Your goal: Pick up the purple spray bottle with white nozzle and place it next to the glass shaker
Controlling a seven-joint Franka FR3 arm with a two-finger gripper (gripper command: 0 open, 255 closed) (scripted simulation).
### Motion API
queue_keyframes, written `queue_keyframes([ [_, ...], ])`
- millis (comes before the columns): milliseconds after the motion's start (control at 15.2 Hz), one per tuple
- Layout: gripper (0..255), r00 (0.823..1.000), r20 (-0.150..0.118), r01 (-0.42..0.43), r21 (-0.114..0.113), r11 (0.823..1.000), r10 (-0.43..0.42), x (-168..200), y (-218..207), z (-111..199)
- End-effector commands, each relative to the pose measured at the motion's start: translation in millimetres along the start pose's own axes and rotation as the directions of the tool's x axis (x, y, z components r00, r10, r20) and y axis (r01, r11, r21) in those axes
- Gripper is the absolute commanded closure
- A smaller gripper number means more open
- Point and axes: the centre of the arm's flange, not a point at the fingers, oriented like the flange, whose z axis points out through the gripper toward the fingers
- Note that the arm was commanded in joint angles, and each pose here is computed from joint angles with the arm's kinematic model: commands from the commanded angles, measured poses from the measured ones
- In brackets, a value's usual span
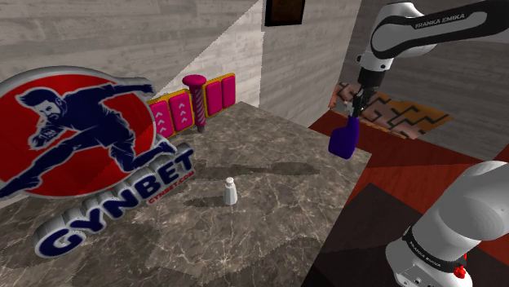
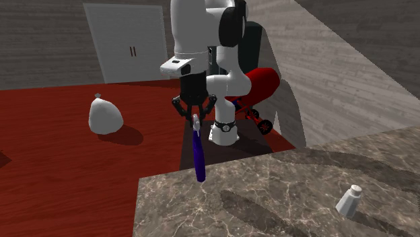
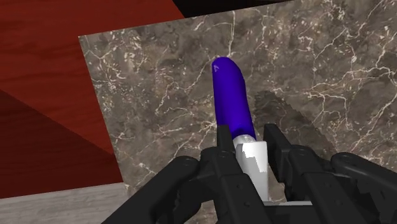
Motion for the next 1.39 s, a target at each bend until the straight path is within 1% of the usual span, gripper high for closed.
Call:
queue_keyframes([
  [0,255,1.0,0.0,0.0,0.0,1.0,0.0,-1,-1,-10],
  [1320,255,1.0,0.0,0.0,0.0,1.0,0.0,-4,-3,-116],
])
